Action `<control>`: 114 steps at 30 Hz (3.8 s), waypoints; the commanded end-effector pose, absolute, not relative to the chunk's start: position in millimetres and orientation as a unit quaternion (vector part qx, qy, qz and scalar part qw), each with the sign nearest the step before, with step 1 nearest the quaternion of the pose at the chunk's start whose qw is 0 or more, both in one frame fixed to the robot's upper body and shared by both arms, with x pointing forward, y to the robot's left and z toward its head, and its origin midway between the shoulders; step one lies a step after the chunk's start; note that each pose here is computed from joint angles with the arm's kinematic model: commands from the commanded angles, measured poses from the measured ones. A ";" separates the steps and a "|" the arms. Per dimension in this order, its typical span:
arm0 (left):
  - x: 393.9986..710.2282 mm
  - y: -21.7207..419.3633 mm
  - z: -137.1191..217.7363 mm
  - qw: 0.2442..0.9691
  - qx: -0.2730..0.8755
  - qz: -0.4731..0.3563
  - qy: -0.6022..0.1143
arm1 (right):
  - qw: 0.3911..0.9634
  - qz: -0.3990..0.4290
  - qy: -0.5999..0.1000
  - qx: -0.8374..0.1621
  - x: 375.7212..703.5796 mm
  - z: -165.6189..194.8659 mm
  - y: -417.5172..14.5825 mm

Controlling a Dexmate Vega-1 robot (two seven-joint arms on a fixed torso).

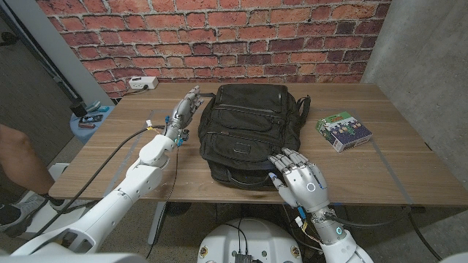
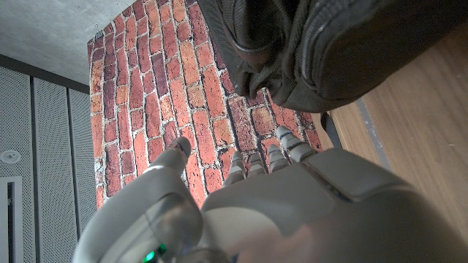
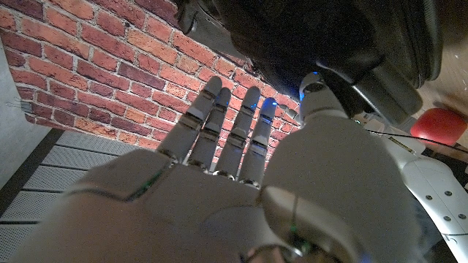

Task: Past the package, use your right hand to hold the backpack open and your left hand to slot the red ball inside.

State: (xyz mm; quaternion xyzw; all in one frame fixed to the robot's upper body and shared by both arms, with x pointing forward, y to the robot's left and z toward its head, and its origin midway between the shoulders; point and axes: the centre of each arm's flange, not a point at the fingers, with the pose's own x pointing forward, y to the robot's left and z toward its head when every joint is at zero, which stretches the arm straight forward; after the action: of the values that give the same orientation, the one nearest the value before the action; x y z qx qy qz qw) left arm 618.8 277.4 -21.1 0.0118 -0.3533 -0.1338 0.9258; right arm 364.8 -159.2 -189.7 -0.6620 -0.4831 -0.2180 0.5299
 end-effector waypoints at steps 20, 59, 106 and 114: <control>620.4 282.2 -34.4 0.928 -0.010 -0.130 -0.350 | 0.496 -0.202 -0.519 -0.666 379.5 -164.8 -151.5; 613.1 285.1 -45.8 0.930 -0.014 -0.140 -0.339 | 0.495 -0.191 -0.553 -0.642 379.9 -122.4 -149.0; 602.7 288.0 -35.5 0.933 -0.003 -0.140 -0.332 | 0.523 -0.179 -0.571 -0.607 408.5 -71.4 -157.0; 591.7 294.0 -31.1 0.934 0.013 -0.132 -0.330 | 0.526 -0.174 -0.571 -0.606 415.0 -61.4 -161.8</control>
State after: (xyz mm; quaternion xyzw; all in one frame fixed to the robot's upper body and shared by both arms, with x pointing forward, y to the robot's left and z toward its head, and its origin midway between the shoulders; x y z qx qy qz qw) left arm 601.9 290.7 -35.7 -0.0041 -0.3336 -0.1361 0.9328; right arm 407.4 -156.7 -71.1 -0.6090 -0.5726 -0.1821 0.5177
